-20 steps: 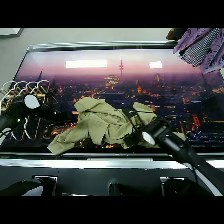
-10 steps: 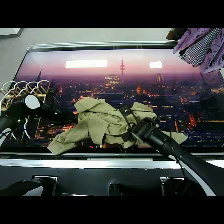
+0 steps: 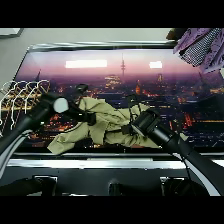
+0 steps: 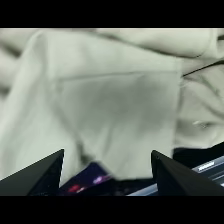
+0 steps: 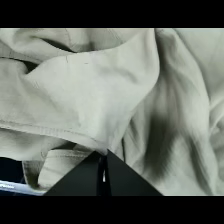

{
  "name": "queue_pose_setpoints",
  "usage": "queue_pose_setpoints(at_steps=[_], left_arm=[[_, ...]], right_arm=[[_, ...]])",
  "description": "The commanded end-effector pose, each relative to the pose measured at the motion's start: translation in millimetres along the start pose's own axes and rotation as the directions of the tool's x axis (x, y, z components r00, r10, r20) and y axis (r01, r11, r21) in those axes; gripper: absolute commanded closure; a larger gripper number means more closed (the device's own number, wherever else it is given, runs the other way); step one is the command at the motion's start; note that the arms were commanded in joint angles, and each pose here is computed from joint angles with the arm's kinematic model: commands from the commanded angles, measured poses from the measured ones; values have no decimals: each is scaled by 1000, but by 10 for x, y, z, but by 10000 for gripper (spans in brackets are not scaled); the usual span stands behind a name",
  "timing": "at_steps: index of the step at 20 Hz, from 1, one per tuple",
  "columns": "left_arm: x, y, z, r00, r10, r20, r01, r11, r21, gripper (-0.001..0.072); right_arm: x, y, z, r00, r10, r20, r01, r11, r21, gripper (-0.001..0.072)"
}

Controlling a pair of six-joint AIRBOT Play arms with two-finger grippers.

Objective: Fold the clothes and pants, and hang the long-sleeved shirts on hangers.

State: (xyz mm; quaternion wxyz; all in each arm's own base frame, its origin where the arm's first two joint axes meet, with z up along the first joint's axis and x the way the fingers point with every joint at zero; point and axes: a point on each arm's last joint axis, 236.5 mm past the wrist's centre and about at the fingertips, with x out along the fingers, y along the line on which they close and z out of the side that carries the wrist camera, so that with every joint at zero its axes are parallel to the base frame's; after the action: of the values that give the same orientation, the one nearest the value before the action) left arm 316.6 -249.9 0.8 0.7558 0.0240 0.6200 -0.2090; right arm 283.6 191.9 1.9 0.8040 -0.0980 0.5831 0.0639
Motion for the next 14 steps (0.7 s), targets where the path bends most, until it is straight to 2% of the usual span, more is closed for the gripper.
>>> queue_pose_setpoints(at_steps=[1, 6, 10, 14], left_arm=[[244, -292, 78, 999, 37, -36, -34, 995, 89, 80], [511, -382, -28, 988, 66, -142, -49, 991, 124, 79], [640, -390, 56, 992, 59, -116, -45, 992, 120, 79], [863, -317, -31, 983, 79, -168, -61, 992, 114, 89]], right_arm=[[-25, -16, -59, 1000, -6, -30, 8, 997, 76, 680], [-26, -39, -79, 999, -15, -38, 20, 993, 120, 680], [-26, -37, -79, 999, -15, -38, 19, 992, 125, 680], [-27, -37, -79, 999, -14, -38, 19, 992, 125, 680]])
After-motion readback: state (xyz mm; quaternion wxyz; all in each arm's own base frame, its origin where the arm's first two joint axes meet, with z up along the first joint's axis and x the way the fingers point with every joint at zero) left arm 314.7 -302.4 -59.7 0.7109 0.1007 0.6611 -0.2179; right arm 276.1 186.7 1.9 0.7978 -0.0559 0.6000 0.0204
